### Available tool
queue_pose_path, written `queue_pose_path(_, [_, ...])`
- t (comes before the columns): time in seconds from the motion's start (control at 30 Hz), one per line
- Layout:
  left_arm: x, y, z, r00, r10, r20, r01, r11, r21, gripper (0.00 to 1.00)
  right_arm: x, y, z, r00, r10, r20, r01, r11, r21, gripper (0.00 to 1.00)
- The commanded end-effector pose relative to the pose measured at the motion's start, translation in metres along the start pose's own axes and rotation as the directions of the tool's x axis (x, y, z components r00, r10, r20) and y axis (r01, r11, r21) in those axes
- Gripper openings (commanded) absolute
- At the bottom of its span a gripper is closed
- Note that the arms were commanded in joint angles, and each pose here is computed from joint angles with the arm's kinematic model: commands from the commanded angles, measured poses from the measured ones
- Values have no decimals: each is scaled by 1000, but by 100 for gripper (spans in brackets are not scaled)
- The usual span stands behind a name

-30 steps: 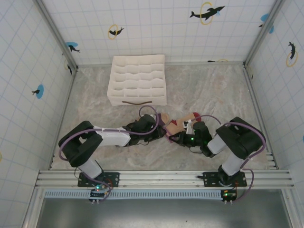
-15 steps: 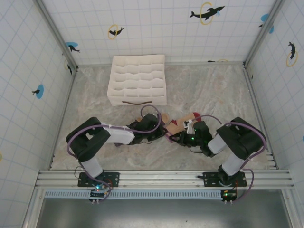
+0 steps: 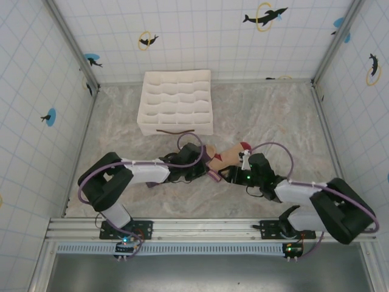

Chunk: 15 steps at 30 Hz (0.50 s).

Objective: Roll the socks

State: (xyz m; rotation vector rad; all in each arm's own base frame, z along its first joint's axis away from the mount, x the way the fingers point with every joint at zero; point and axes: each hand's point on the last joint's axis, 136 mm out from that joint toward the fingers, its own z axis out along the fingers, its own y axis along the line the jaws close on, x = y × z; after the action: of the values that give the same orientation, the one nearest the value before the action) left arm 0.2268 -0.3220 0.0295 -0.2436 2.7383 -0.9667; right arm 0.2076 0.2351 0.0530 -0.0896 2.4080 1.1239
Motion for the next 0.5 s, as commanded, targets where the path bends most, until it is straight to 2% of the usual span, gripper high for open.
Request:
queue_pose_path(0.0, [11, 18, -8, 999, 15, -49, -18, 997, -73, 0, -8, -4, -10, 983, -182, 19, 177, 973, 150, 71])
queue_pose_path(0.17, [20, 24, -10, 995, 19, -95, -28, 995, -97, 0, -11, 19, -17, 887, -461, 11, 443, 860, 253, 73])
queue_pose_path(0.27, [23, 27, -11, 993, 21, -113, -33, 994, -107, 0, -7, 32, -17, 796, -605, 3, 575, 759, 305, 73])
queue_pose_path(0.47, [26, 29, -14, 993, 28, -119, -40, 994, -98, 0, 11, 37, -8, 600, -790, -125, 761, 516, 393, 72])
